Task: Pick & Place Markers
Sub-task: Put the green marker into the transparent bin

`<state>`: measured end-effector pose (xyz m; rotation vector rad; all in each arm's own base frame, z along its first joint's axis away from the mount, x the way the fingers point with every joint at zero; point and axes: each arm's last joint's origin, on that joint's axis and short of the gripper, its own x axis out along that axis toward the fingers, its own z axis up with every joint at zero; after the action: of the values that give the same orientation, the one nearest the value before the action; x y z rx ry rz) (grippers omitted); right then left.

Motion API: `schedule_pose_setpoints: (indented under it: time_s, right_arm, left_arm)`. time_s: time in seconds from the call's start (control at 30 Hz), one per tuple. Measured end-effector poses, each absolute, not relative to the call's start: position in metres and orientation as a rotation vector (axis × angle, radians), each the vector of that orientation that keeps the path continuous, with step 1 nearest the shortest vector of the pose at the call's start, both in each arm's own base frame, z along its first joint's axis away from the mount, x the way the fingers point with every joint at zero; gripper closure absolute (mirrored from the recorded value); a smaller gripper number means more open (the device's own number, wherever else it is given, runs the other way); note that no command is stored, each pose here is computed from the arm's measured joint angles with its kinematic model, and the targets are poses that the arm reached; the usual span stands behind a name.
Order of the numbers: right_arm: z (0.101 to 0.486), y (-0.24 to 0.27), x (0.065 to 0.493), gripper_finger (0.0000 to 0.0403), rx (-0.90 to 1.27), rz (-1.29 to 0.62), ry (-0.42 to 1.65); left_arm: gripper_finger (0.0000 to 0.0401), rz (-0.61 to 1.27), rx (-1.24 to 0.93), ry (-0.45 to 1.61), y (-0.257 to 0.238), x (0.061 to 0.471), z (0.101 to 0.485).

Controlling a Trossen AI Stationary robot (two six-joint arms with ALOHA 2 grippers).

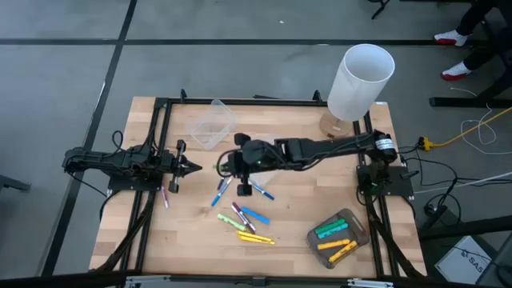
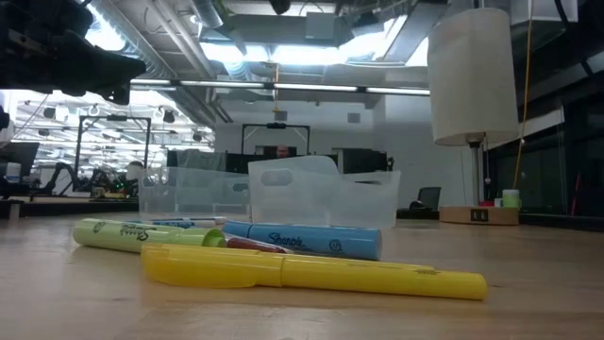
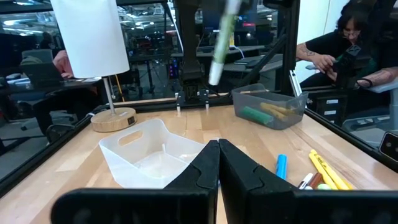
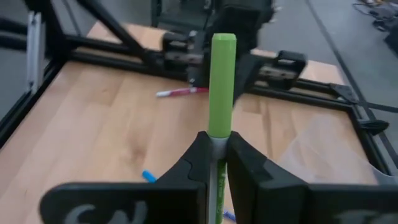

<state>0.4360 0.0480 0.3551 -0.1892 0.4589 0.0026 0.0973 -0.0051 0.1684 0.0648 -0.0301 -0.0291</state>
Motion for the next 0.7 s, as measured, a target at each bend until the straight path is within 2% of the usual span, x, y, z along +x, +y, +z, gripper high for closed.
schedule_pose_setpoints:
  time_s: [0.7]
  right_arm:
    - [0.377,0.007,0.425,0.0371,-0.091,-0.133,0.329]
  left_arm:
    - [0.0397,-0.029,0.065,-0.025,-0.005,0.097,0.168]
